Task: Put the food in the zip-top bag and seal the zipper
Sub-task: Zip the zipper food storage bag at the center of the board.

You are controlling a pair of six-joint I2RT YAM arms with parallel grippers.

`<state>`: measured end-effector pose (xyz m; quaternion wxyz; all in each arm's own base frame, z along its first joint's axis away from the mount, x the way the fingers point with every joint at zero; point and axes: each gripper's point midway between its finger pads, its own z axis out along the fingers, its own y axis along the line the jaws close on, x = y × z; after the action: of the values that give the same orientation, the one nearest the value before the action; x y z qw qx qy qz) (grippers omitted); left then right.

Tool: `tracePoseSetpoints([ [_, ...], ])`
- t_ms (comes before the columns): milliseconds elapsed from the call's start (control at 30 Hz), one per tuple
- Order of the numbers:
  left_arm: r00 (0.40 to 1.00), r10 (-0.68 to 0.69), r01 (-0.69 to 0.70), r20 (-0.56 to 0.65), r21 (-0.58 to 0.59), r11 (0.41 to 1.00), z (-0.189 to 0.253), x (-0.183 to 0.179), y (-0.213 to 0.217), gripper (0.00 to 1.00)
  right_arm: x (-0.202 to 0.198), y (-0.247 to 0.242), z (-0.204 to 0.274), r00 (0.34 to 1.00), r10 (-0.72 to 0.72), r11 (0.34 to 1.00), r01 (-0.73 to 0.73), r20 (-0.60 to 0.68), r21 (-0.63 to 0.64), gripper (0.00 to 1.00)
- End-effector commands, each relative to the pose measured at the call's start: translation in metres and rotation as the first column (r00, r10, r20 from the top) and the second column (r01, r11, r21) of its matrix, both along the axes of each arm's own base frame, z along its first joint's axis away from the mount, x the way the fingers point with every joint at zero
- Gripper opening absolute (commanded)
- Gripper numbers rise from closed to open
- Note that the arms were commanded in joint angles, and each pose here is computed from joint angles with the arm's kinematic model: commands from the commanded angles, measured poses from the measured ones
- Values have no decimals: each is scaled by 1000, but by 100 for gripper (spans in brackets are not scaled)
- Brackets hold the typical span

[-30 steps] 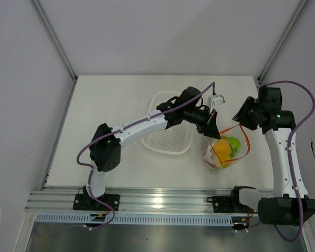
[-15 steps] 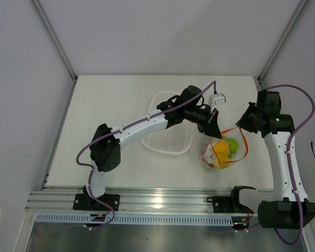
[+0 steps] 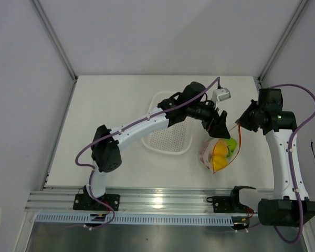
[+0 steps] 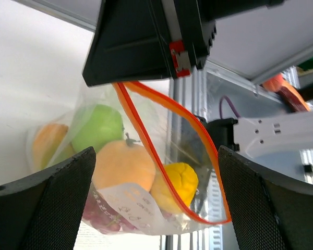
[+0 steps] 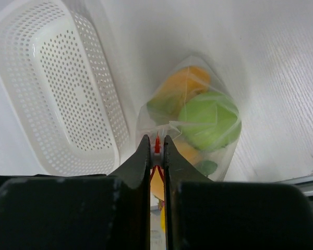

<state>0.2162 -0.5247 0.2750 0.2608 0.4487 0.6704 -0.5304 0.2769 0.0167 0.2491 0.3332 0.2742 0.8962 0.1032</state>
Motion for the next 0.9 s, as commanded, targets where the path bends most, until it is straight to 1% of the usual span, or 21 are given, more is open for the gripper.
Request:
tracePoseSetpoints([
  [0,990,81,-79,114,-17,997,16,5,-14,99,1,0,19,997,-61,997,60,39,50,0],
  [33,987,88,-87,133,-17,996,18,-4,-18,99,2,1,19,996,-84,994,82,35,70,0],
  [67,984,108,-109,145,2,994,9,-5,-18,100,2,3,18,995,-92,993,89,29,83,0],
  [100,965,172,-173,196,-10,985,10,4,-21,99,2,4,19,994,-104,990,101,29,100,0],
  [133,958,183,-183,222,-21,983,12,-5,-26,99,1,5,19,993,-115,987,111,28,113,0],
  [167,951,204,-209,234,-6,978,3,-6,-23,99,2,6,20,990,-136,983,131,27,128,0],
  [200,930,261,-262,259,-31,965,8,0,-26,100,1,6,18,988,-153,980,149,22,130,0],
  [233,923,278,-276,267,-47,960,11,-5,-28,99,1,2,18,984,-178,977,175,19,125,0],
  [267,917,290,-291,274,-38,956,1,-8,-26,99,-1,3,17,980,-198,971,195,6,138,0],
  [300,892,343,-343,294,-53,938,2,-2,-25,100,-2,1,14,976,-217,967,216,-9,134,0],
  [333,883,356,-344,307,-94,934,9,-8,-31,99,-3,-5,13,968,-252,961,252,-13,114,0],
  [400,868,377,-365,324,-99,926,5,-10,-30,100,-7,-7,9,957,-287,950,290,-42,117,0],
  [433,852,407,-394,330,-108,913,7,-7,-30,100,-8,-9,8,953,-298,947,302,-47,108,0],
  [533,829,463,-452,313,-110,885,5,-3,-26,99,-13,-15,11,940,-340,935,342,-38,95,0],
  [600,827,480,-466,294,-122,877,9,-4,-23,100,-14,-17,13,934,-357,929,358,-24,96,0],
  [767,799,532,-518,279,-128,846,21,-3,-16,100,-14,-20,11,927,-375,922,376,-35,89,0],
  [833,795,540,-529,277,-118,840,23,-2,-13,99,-13,-21,11,926,-376,923,378,-37,79,0],
  [867,806,524,-509,274,-129,851,32,-4,-15,100,-14,-22,12,924,-380,921,381,-33,77,0],
])
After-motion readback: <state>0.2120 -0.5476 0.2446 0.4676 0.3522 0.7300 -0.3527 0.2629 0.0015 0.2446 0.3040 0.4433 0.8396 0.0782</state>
